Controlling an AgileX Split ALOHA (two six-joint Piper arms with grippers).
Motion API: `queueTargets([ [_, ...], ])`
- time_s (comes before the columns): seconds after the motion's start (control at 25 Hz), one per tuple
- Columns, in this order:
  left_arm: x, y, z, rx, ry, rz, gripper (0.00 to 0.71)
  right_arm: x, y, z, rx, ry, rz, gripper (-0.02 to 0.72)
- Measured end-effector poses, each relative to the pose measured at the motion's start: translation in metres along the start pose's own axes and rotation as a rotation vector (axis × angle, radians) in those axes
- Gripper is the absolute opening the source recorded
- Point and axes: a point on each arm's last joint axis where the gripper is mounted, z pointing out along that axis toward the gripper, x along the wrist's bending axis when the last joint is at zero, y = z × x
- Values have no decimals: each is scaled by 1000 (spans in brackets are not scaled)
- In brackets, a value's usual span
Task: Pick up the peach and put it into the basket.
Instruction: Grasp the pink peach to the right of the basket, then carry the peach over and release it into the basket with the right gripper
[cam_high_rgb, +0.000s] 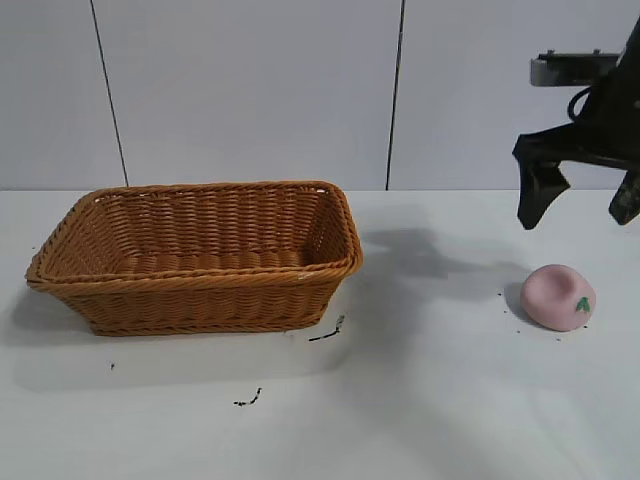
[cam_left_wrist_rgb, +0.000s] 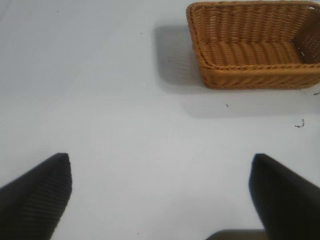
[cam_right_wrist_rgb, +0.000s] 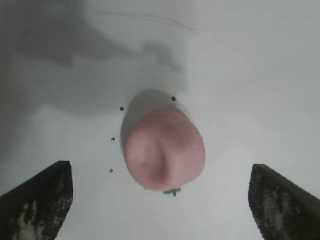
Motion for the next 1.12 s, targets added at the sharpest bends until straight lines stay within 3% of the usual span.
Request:
queueTargets([
  [0.44, 0, 0, 0, 0, 0, 0, 693, 1, -4, 27, 55, 7, 28, 641],
  [0.52, 0, 0, 0, 0, 0, 0, 693, 1, -4, 27, 61, 8, 29, 543],
  [0.68, 0, 0, 0, 0, 0, 0, 693, 0, -4, 26, 66, 3, 23, 74],
  [0.72, 0, 0, 0, 0, 0, 0, 693, 0, -2, 24, 66, 3, 23, 12],
  [0.92, 0, 0, 0, 0, 0, 0, 693, -2, 17, -8, 45, -1, 23, -17],
  [1.12, 0, 0, 0, 0, 0, 0, 693, -4, 48, -86, -77, 4, 36, -17],
])
